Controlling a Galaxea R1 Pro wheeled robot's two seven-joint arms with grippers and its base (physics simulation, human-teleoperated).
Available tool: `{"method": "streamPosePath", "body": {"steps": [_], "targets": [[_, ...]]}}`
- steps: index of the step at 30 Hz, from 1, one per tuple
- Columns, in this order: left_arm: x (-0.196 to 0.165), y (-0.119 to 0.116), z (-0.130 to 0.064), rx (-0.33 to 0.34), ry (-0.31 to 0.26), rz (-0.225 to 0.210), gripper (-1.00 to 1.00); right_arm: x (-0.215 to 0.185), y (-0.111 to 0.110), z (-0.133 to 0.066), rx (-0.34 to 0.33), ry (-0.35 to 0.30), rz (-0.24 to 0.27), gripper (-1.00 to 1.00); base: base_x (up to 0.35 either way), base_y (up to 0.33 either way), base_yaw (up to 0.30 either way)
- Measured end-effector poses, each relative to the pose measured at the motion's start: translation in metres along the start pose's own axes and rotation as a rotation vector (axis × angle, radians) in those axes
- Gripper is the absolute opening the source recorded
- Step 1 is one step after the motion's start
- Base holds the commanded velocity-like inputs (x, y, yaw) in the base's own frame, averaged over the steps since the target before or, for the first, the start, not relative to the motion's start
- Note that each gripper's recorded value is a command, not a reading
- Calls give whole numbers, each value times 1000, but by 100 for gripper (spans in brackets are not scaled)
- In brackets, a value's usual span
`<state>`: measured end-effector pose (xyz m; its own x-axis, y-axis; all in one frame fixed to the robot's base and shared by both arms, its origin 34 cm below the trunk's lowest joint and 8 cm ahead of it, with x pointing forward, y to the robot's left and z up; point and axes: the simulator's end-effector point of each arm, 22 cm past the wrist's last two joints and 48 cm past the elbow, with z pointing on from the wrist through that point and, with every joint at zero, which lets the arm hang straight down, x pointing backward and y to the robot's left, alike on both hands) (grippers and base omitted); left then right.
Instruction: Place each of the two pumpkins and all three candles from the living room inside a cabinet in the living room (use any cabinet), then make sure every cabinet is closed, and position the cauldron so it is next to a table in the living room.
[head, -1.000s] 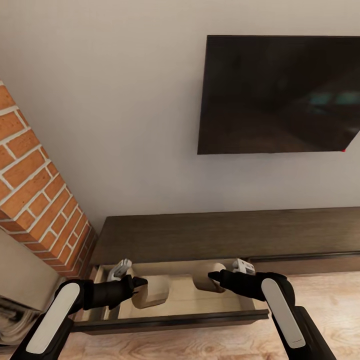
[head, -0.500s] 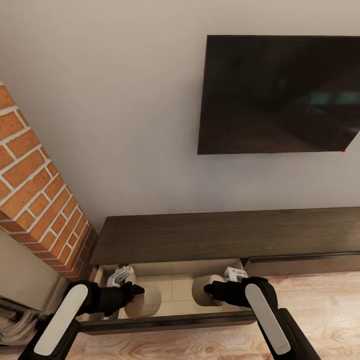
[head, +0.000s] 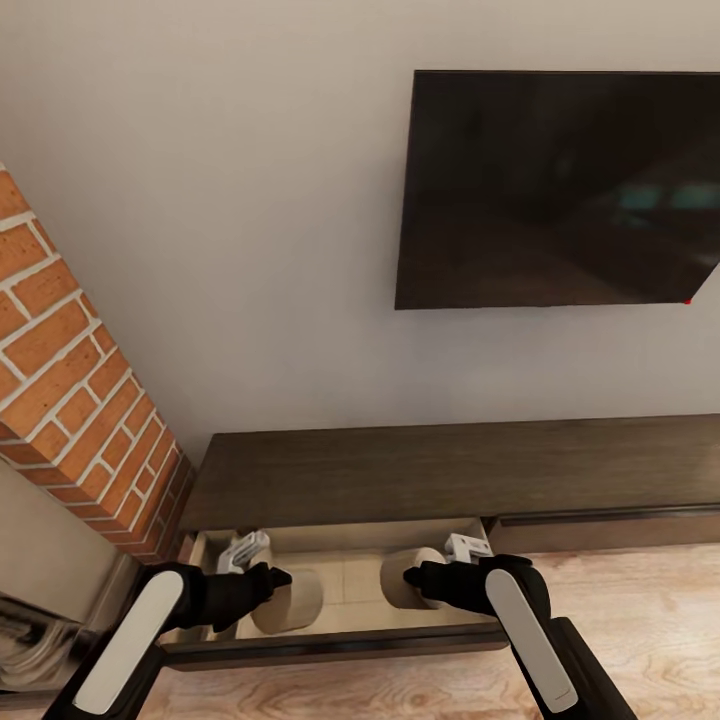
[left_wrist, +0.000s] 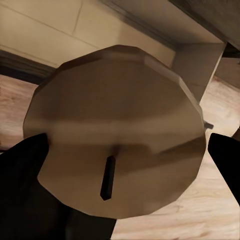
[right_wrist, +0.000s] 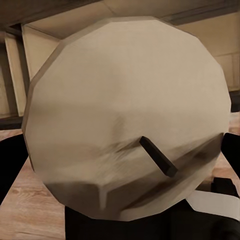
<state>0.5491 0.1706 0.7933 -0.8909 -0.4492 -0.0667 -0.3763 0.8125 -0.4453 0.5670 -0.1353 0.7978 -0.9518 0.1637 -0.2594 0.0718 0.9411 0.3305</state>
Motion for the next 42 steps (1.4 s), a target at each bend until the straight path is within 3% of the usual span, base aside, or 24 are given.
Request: {"method": "streamPosePath", "body": {"steps": [13,20,28,32,36,39,42], "targets": [[-2,3,1,-24,-19,8,-100,0,-1,0,7,-3,-4,-100,64,-17,0],[-5,14,1,-81,-38,-8,-100,0,0,0,9,-1,-6,-100,84,-28,0],[0,12,4,-92,-37,5,-100,8,-4,3,66,15,-38,-100,20,-87,0],[-7,25,3,-168,-75,40,-100,19,2,11,61,43,-28,-100,1,-37,0],[-2,14,7,-168,-77,43,-100,18,-1,12,88,39,-43,-100,0,-5,0],[-6,23,5,-250,-111,63,-100,17,-4,12,106,33,-54,-100,0,0,0],[-13,24,4,-291,-162,44,-100,14,6,15,93,12,-36,-100,0,0,0]]}}
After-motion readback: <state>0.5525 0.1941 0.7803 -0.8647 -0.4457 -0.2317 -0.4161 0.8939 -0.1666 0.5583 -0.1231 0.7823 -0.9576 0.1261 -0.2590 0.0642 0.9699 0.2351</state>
